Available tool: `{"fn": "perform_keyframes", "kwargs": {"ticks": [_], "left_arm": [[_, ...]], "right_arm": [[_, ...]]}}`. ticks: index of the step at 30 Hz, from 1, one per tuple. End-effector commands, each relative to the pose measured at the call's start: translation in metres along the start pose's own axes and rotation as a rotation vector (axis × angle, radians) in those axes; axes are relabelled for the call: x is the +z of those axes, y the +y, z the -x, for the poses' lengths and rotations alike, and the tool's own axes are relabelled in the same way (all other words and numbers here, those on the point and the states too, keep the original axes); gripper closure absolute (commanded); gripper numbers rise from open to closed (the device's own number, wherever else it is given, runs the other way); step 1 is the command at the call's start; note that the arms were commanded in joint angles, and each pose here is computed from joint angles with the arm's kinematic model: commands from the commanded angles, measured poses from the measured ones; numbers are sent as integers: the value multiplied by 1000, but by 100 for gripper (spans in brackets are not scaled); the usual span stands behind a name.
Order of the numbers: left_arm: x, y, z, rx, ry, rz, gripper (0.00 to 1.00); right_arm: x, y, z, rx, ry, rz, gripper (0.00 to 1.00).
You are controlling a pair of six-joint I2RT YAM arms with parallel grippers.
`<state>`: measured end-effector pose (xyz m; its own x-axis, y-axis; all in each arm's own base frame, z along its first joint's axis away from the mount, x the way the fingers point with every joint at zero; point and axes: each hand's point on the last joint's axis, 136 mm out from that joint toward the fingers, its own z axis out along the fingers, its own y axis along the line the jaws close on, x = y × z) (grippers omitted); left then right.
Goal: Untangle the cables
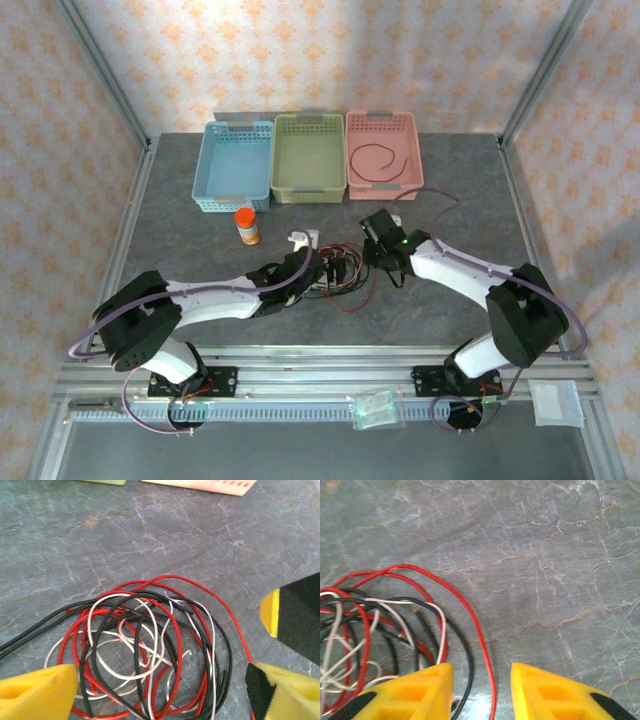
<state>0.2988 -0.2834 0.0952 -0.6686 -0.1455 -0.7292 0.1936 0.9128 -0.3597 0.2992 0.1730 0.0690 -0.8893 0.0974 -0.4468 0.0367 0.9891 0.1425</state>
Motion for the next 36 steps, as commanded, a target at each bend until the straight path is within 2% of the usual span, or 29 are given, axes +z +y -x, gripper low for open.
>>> {"fn": "perform_keyframes", "kwargs": {"ticks": [1,5,14,26,32,36], "left_arm": [[3,-9,9,-53,-39,-24,11],[4,-18,11,-124,-60,-92,10],[9,-11,11,-209,-69,-120,9],[15,3,5,-178,-43,-47,9],[22,9,-1,-167,-13,18,6],[25,19,-2,-159,-6,86,1]], "right_arm": [[15,-8,-11,-107,71,-49,66],[27,-9,-8,-134,91,-63,67],[41,-1,0,-149,105,-65,68],[49,-7,-5,-156,136,-103,74],[38,-2,2,-142,101,-66,84],[22,8,10,-131,59,-3,90]]}}
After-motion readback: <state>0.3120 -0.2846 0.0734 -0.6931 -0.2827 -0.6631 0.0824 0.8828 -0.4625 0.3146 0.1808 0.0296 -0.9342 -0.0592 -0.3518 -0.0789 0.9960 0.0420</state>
